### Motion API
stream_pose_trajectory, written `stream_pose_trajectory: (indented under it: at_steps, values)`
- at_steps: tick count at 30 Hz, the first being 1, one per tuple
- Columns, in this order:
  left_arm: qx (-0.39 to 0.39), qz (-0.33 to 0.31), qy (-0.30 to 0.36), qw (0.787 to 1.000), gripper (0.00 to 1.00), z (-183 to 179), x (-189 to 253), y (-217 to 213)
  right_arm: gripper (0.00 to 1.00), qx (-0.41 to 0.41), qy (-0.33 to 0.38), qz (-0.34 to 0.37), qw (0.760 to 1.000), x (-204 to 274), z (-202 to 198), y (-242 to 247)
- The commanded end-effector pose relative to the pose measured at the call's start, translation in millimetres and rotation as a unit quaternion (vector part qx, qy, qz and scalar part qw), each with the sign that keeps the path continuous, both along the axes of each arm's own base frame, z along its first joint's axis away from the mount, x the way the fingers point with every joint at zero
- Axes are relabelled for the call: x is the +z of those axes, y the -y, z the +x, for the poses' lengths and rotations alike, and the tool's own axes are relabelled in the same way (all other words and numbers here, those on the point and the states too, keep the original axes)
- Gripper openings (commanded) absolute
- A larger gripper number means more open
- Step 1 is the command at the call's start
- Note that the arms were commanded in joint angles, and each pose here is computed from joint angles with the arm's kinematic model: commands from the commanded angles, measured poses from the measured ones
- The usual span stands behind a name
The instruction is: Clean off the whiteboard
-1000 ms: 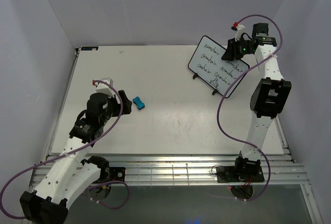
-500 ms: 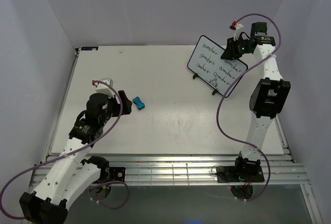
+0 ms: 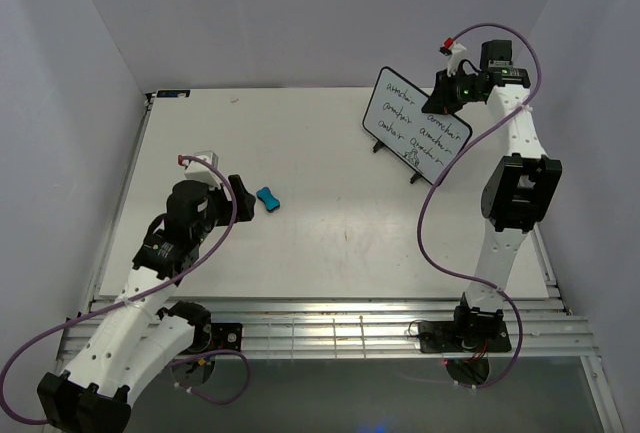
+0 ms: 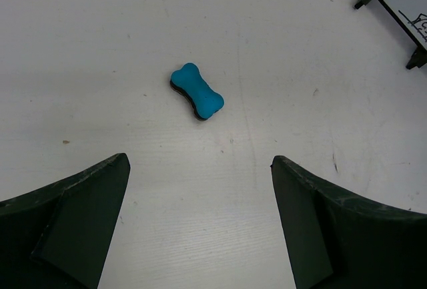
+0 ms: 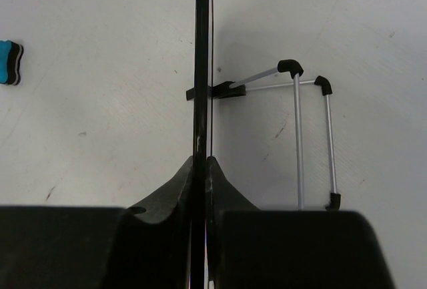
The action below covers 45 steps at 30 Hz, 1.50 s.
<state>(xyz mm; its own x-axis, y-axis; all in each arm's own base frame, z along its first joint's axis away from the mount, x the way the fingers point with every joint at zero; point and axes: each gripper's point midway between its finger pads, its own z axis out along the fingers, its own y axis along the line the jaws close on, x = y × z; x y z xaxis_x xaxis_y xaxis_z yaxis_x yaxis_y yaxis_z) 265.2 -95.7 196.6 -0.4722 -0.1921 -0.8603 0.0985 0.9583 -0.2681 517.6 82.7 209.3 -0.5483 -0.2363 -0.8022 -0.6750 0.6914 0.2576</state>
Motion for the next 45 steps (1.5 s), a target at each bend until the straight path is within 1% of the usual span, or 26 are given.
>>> stream_pose_trajectory:
  at_steps: [1, 6, 8, 9, 12, 17, 19, 20, 21, 22, 23, 24, 25, 26, 27, 28, 29, 30, 31, 32, 34, 35, 39, 41, 42, 45]
  values:
    - [-0.004, -0.006, 0.016, 1.000, 0.98, -1.8, 11.5, 1.1, 0.08, -0.008, 0.078, 0.004, 0.997, 62.1, -3.4, 0.1]
    - [0.003, -0.005, 0.016, 1.000, 0.98, -0.9, 11.3, -0.9, 0.08, -0.041, 0.113, -0.008, 0.993, 90.6, -3.1, 5.5]
    - [0.006, -0.006, 0.018, 1.000, 0.98, -0.9, 12.5, -2.0, 0.08, -0.052, 0.121, -0.002, 0.991, 99.5, -4.4, 6.0]
    - [0.010, -0.005, 0.018, 1.000, 0.98, -0.9, 12.6, -3.0, 0.08, -0.056, 0.142, 0.000, 0.988, 113.7, -5.5, 6.1]
    - [0.025, -0.005, 0.018, 1.000, 0.98, 0.0, 12.6, -7.4, 0.08, -0.065, 0.152, 0.013, 0.986, 130.6, -11.6, 4.4]
    - [0.075, 0.002, 0.016, 0.997, 0.98, 1.7, 13.6, -23.5, 0.08, -0.054, 0.163, 0.049, 0.984, 163.9, -36.6, -12.6]
    - [0.087, -0.001, 0.013, 0.996, 0.98, 1.3, 12.9, -26.3, 0.08, -0.053, 0.159, 0.055, 0.984, 162.2, -45.5, -20.3]
    - [0.090, -0.004, 0.013, 0.996, 0.98, 1.1, 14.1, -26.4, 0.08, -0.056, 0.162, 0.067, 0.983, 173.8, -59.8, -29.6]
    - [0.095, -0.015, 0.009, 0.995, 0.98, -0.2, 12.9, -25.9, 0.08, -0.065, 0.134, 0.071, 0.986, 153.0, -66.0, -30.9]
    - [0.098, -0.020, 0.008, 0.995, 0.98, -0.7, 12.4, -25.7, 0.08, -0.069, 0.143, 0.073, 0.985, 152.9, -69.8, -41.6]
    - [0.101, -0.025, 0.008, 0.995, 0.98, -0.6, 11.9, -26.0, 0.08, -0.077, 0.156, 0.076, 0.982, 164.1, -87.8, -53.1]
    - [0.105, -0.028, 0.005, 0.994, 0.98, -1.1, 11.2, -26.3, 0.08, -0.104, 0.112, 0.077, 0.985, 133.0, -96.1, -57.9]
    - [0.106, -0.029, 0.001, 0.994, 0.98, -1.5, 9.9, -26.2, 0.08, -0.147, 0.112, 0.061, 0.981, 124.3, -97.8, -53.6]
    - [0.107, -0.029, 0.001, 0.994, 0.98, -2.0, 9.7, -26.4, 0.08, -0.159, 0.126, 0.071, 0.977, 135.8, -115.1, -65.9]
    - [0.107, -0.028, -0.001, 0.994, 0.98, -1.8, 9.3, -26.3, 0.08, -0.180, 0.085, 0.074, 0.977, 104.8, -126.1, -71.1]
    - [0.108, -0.027, -0.002, 0.994, 0.98, -1.8, 8.6, -26.9, 0.08, -0.224, 0.085, 0.069, 0.968, 97.2, -129.8, -66.2]
    - [0.106, -0.027, -0.003, 0.994, 0.98, -1.9, 8.5, -26.1, 0.08, -0.224, 0.102, 0.089, 0.965, 108.2, -147.6, -80.2]
    - [0.105, -0.027, -0.005, 0.994, 0.98, -1.9, 8.1, -25.5, 0.08, -0.229, 0.095, 0.092, 0.964, 98.9, -155.6, -84.3]
    - [0.106, -0.027, -0.008, 0.994, 0.98, -0.8, 7.2, -24.9, 0.08, -0.260, 0.063, 0.089, 0.959, 69.5, -164.1, -81.9]
    - [0.100, -0.029, -0.014, 0.994, 0.98, -0.8, 5.9, -22.3, 0.08, -0.265, 0.065, 0.097, 0.957, 68.6, -177.6, -86.3]
    - [0.084, -0.033, -0.026, 0.996, 0.98, 0.2, 5.4, -14.8, 0.08, -0.274, 0.055, 0.092, 0.956, 50.9, -188.2, -87.2]
    - [0.077, -0.032, -0.045, 0.995, 0.98, 2.2, -2.7, -9.9, 0.08, -0.268, 0.044, 0.081, 0.959, 33.6, -199.5, -89.6]
    - [0.071, -0.050, -0.116, 0.989, 0.98, 7.1, -29.9, 7.1, 0.08, -0.266, 0.019, 0.043, 0.963, -0.4, -216.7, -90.3]
    - [0.075, -0.061, -0.141, 0.985, 0.98, 12.0, -37.7, 13.9, 0.08, -0.269, 0.024, 0.029, 0.962, -6.4, -222.5, -90.5]
    - [0.087, -0.065, -0.169, 0.980, 0.98, 15.5, -51.8, 17.7, 0.08, -0.270, 0.024, 0.025, 0.962, -8.4, -225.0, -90.2]
    - [0.105, -0.067, -0.194, 0.973, 0.98, 26.0, -64.2, 23.9, 0.08, -0.262, 0.029, 0.020, 0.964, -9.0, -233.5, -92.9]
